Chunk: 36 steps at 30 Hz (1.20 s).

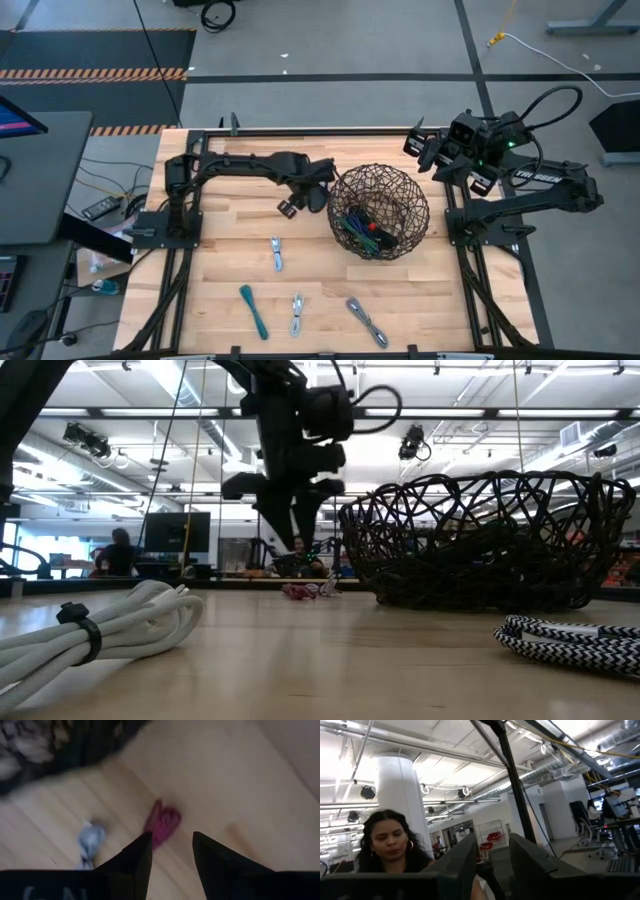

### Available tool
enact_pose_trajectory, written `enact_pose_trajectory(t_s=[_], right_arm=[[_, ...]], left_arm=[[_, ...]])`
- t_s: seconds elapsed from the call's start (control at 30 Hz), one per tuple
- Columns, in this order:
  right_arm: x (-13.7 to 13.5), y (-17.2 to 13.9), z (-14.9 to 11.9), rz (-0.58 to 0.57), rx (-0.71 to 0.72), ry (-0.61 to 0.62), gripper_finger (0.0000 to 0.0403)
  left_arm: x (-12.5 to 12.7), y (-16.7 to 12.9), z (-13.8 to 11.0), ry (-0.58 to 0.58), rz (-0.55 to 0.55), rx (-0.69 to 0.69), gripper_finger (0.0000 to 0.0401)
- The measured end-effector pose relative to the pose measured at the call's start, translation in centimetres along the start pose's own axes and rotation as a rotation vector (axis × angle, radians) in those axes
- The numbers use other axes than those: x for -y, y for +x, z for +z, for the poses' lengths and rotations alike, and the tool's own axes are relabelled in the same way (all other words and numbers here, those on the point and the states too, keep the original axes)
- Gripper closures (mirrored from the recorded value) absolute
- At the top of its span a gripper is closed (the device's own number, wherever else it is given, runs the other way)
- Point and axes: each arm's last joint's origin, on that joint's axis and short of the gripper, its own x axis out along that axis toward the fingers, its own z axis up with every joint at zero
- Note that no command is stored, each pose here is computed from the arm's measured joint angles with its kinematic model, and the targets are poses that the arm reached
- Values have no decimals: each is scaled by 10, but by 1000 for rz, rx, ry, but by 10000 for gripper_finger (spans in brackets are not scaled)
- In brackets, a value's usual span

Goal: Pick and place USB-C Cables
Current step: Put the pink charger cable into the black wire basket

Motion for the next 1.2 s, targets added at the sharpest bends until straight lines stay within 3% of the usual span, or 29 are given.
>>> enact_pose_trajectory(t_s=[0.23, 0.5, 0.73, 0.97, 1.2], right_arm=[[1, 0, 1, -25, 24, -3, 277], [1, 0, 1, -31, 29, -3, 277], [1, 0, 1, -33, 30, -2, 277], [1, 0, 1, -34, 29, -1, 277], [1, 0, 1, -40, 35, -1, 277]], left_arm=[[-5, 1, -6, 26, 5, -6, 221], [-14, 3, -24, 70, -8, -21, 218], [-15, 26, -30, 85, -73, -46, 218], [-19, 37, -26, 140, -44, -24, 218], [-17, 52, -29, 156, -89, -47, 218]])
